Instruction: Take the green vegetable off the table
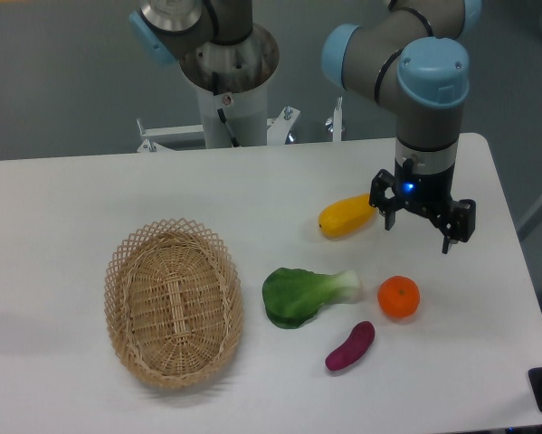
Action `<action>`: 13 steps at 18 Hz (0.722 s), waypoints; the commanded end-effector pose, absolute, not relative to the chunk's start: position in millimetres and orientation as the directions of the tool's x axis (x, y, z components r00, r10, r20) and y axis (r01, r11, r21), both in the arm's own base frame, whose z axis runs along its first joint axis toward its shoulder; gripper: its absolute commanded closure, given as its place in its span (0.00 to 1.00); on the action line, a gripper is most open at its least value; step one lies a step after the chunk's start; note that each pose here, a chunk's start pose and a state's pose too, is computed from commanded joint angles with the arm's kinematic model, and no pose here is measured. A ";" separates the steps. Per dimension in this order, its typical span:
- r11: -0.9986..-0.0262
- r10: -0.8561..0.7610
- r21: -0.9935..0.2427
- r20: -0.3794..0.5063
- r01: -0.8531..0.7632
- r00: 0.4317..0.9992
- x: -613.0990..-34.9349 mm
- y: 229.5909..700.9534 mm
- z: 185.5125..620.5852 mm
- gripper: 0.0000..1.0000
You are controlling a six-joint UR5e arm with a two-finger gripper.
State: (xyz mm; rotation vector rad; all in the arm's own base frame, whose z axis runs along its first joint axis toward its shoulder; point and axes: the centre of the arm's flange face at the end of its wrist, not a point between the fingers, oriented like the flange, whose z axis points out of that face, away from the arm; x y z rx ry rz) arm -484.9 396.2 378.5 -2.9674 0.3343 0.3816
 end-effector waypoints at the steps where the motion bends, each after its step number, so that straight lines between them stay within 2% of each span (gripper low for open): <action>1: -0.967 -0.200 -0.100 -0.262 -0.233 0.944 -484.7 395.9 377.7 0.00; 13: -0.971 -0.187 -0.100 -0.245 -0.217 0.951 -482.1 395.7 368.5 0.00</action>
